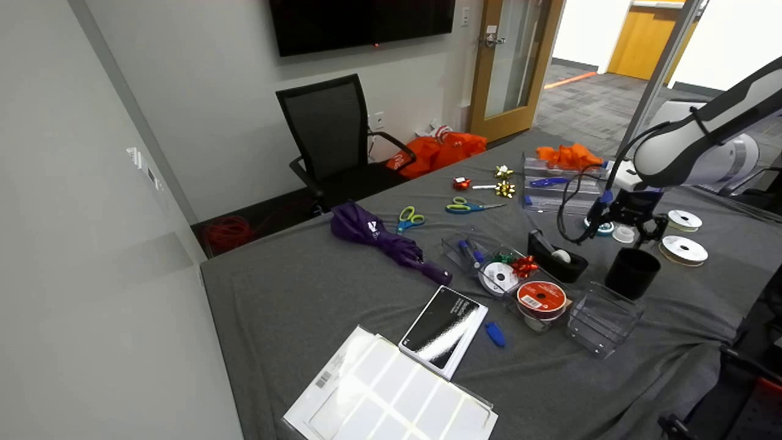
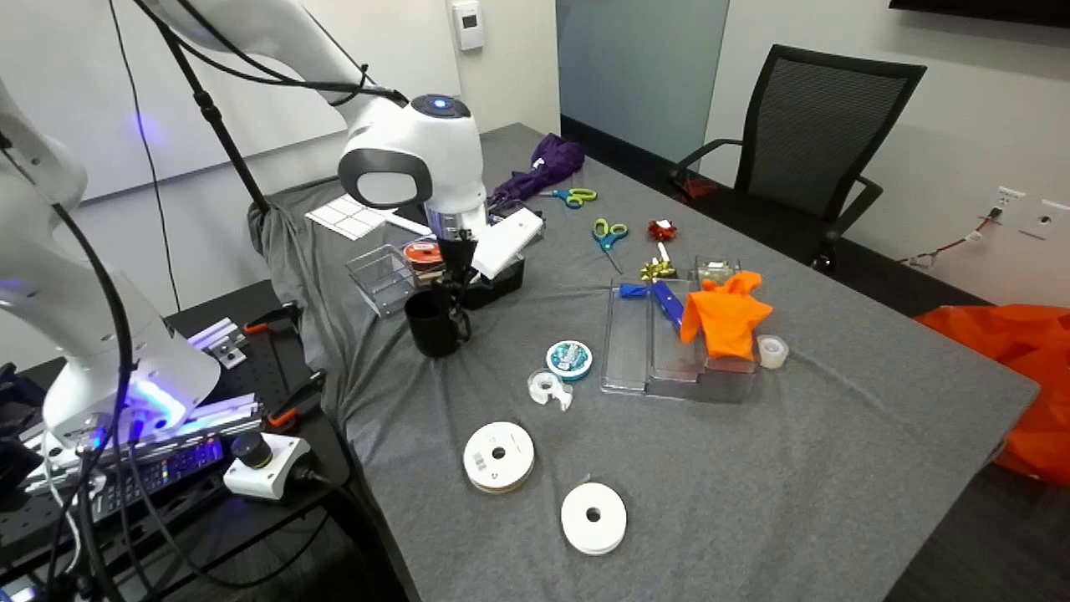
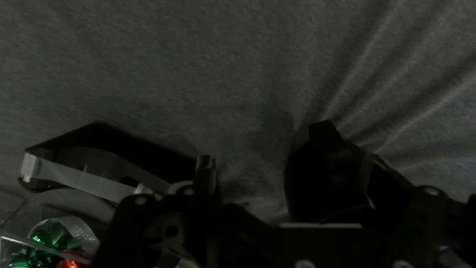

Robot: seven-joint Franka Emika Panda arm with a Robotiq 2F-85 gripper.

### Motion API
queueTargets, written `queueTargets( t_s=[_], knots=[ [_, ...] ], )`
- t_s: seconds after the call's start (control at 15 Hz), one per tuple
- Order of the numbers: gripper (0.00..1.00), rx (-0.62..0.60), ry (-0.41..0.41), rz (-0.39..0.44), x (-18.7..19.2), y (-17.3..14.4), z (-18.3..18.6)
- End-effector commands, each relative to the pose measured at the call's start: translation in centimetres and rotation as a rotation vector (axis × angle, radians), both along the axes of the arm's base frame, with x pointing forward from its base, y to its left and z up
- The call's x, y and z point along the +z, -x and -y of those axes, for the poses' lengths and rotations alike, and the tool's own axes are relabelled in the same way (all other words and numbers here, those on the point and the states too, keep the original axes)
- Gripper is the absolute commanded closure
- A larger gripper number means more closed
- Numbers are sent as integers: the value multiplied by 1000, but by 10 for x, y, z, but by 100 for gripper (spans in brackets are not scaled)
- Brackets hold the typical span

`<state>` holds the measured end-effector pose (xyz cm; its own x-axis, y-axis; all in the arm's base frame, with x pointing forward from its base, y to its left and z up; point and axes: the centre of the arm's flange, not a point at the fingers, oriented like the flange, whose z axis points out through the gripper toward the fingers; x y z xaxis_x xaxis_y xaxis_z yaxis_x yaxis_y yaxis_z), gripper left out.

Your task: Pick up the black cup and move it southwards

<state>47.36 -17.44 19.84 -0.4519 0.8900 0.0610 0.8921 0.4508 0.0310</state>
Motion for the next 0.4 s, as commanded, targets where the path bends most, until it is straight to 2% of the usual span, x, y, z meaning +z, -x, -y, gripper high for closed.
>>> queueTargets(
  t_s=[0.0, 0.33],
  knots=[
    [0, -31, -36, 13, 51, 4, -8],
    [0, -99, -139, 0, 111, -7, -29]
  ],
)
